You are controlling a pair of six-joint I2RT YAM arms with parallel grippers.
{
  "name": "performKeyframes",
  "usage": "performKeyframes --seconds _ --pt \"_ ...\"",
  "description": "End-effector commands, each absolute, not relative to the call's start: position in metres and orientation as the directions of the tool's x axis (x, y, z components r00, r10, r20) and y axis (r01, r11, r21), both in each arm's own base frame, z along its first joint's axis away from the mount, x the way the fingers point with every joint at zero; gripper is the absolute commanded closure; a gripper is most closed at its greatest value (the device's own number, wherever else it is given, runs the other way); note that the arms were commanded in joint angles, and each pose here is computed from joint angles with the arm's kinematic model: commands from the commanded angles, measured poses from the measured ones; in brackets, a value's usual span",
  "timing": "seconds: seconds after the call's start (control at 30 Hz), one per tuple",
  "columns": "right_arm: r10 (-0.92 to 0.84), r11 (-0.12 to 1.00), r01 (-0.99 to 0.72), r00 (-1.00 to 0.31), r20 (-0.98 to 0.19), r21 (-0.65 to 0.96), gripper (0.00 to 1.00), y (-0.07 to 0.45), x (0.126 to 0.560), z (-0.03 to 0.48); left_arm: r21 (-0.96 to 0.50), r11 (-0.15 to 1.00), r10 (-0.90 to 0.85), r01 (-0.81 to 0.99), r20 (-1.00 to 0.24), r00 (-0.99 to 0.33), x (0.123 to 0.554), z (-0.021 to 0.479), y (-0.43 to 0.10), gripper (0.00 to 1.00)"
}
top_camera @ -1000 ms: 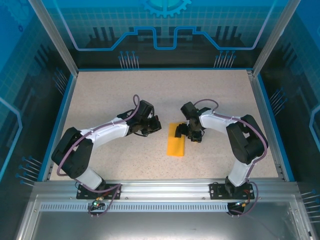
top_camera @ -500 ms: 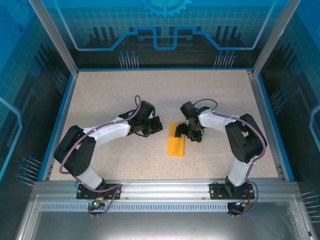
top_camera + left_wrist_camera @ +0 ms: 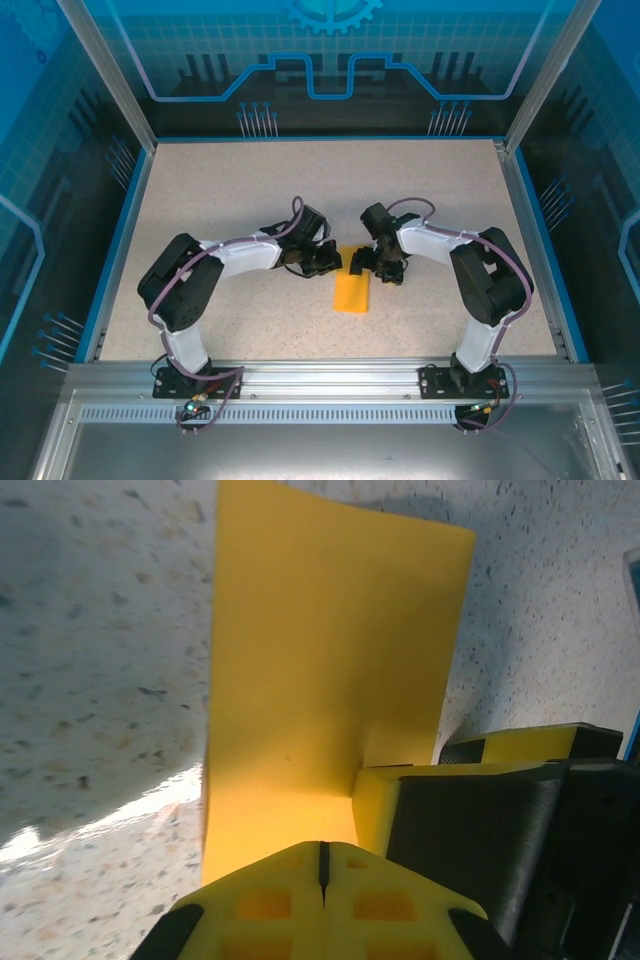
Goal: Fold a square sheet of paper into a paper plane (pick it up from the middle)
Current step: Hold the square sheet of paper at the center of the table.
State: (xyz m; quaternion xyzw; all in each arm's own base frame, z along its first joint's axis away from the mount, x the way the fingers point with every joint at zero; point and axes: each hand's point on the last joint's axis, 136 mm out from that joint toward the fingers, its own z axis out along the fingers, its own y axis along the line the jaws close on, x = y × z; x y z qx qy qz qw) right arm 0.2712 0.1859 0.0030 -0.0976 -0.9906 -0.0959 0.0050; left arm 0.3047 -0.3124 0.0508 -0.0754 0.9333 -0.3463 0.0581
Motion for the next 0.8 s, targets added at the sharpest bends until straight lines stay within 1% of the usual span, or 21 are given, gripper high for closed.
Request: performKeyframes --seconds 0.0,0.3,0.5,0.63,0.77 --pt "0.164 0.97 0.183 -0.978 0.128 0.161 0.17 0.186 0.248 -0.061 -0.668 0.735 -0.166 -0.115 -0.013 -0.986 0.301 0.048 -0.323 1.0" --pt "0.167 0.969 0.188 -0.977 0.135 0.162 0.18 0.186 0.246 -0.064 -0.644 0.753 -0.157 -0.133 0.02 -0.987 0.296 0.029 -0.327 1.0" --pt "0.165 0.968 0.186 -0.978 0.13 0.171 0.17 0.187 0.247 -0.061 -0.596 0.786 -0.168 -0.164 0.049 -0.985 0.292 0.009 -0.321 1.0" --pt "0.149 0.961 0.168 -0.984 0.101 0.221 0.17 0.195 0.254 -0.048 -0.565 0.807 -0.172 -0.171 0.051 -0.984 0.289 0.001 -0.315 1.0" --pt "0.148 0.933 0.15 -0.988 0.029 0.327 0.17 0.204 0.271 -0.014 -0.55 0.818 -0.167 -0.167 0.051 -0.985 0.286 -0.002 -0.311 1.0"
